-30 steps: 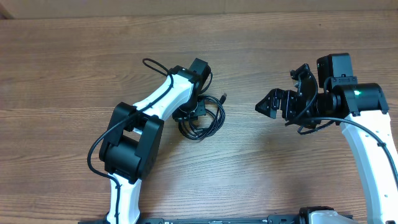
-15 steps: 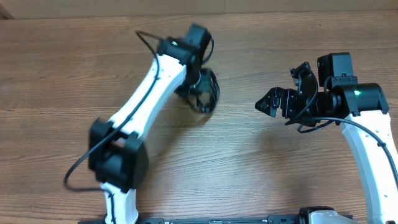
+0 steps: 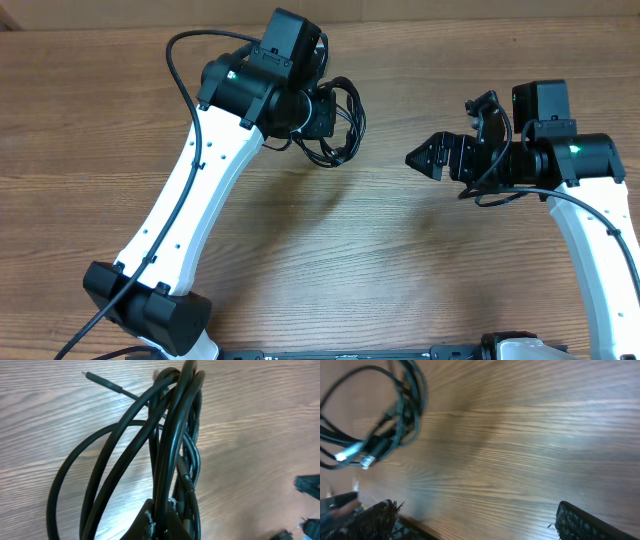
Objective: Untangle cables
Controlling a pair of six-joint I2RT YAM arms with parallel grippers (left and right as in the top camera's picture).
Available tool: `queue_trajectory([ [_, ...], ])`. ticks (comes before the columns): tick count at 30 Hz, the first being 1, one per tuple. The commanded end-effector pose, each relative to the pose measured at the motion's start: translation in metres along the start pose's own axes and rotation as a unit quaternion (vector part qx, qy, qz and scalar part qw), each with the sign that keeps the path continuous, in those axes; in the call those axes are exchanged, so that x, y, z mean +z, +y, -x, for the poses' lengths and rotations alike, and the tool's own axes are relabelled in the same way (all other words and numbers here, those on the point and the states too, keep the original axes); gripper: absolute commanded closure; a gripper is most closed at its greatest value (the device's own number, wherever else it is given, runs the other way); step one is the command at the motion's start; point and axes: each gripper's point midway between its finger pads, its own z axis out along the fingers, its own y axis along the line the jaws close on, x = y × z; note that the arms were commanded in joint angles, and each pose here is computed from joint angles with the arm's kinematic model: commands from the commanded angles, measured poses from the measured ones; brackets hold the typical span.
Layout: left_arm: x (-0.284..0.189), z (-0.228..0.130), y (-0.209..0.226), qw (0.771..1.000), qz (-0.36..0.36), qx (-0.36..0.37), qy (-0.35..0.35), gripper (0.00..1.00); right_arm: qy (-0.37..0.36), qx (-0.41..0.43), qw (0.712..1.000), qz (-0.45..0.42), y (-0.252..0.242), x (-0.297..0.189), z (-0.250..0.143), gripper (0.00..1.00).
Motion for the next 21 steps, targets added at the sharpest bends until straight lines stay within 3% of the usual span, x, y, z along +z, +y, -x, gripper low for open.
queue_trajectory([
  [1,-0.016,0.000,-0.019,0.998,-0.060,0.034,-0.004,0.96,-0.004,-0.011,0.999,0.051,0.021,-0.006,0.005,0.00],
  [21,-0.019,-0.004,-0.037,0.992,-0.112,0.054,0.004,0.95,-0.011,0.009,0.997,0.076,0.044,0.002,0.011,0.05],
])
